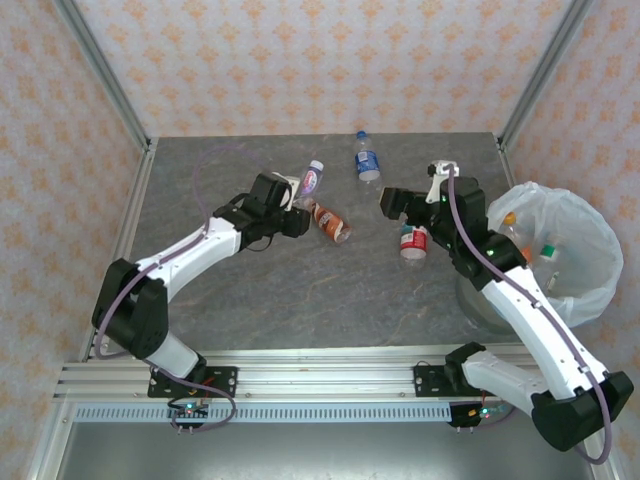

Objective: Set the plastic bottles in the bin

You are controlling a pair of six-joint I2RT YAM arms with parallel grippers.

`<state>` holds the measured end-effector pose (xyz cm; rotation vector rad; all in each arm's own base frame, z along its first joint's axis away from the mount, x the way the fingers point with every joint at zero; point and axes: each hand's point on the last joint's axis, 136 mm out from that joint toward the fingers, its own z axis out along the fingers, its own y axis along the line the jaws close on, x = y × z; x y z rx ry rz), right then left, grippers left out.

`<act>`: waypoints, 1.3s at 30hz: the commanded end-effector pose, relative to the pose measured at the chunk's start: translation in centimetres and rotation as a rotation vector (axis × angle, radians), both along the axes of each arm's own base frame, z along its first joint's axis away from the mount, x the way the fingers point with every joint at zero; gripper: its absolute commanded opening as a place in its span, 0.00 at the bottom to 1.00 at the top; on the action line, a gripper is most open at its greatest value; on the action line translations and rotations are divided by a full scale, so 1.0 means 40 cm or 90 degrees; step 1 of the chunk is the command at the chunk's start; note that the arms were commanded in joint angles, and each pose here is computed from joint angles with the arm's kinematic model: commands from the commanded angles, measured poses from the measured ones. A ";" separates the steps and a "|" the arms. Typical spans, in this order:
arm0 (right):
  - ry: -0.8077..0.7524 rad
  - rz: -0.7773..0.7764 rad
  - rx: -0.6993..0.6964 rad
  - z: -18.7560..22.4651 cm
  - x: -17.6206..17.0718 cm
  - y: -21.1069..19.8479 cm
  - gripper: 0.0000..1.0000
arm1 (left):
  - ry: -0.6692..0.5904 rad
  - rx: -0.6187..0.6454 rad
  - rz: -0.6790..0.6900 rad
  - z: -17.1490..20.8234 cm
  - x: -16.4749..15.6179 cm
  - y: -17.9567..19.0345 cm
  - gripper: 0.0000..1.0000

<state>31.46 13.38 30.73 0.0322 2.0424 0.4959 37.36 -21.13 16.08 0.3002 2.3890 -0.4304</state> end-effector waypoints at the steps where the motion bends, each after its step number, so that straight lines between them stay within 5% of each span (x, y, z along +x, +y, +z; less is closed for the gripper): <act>1: -0.006 0.007 0.068 0.041 0.017 0.033 0.99 | -0.050 -0.078 -0.041 0.086 -0.039 -0.057 0.35; 16: 0.044 0.138 0.295 0.101 0.038 0.188 0.99 | -0.110 -0.232 -0.193 0.210 -0.174 -0.171 0.36; 28: 0.055 0.205 0.355 0.125 0.031 0.240 0.99 | -0.105 -0.264 -0.285 0.233 -0.221 -0.231 0.36; 39: 0.044 0.171 0.359 0.110 0.064 0.231 0.74 | -0.099 -0.264 -0.305 0.227 -0.232 -0.243 0.36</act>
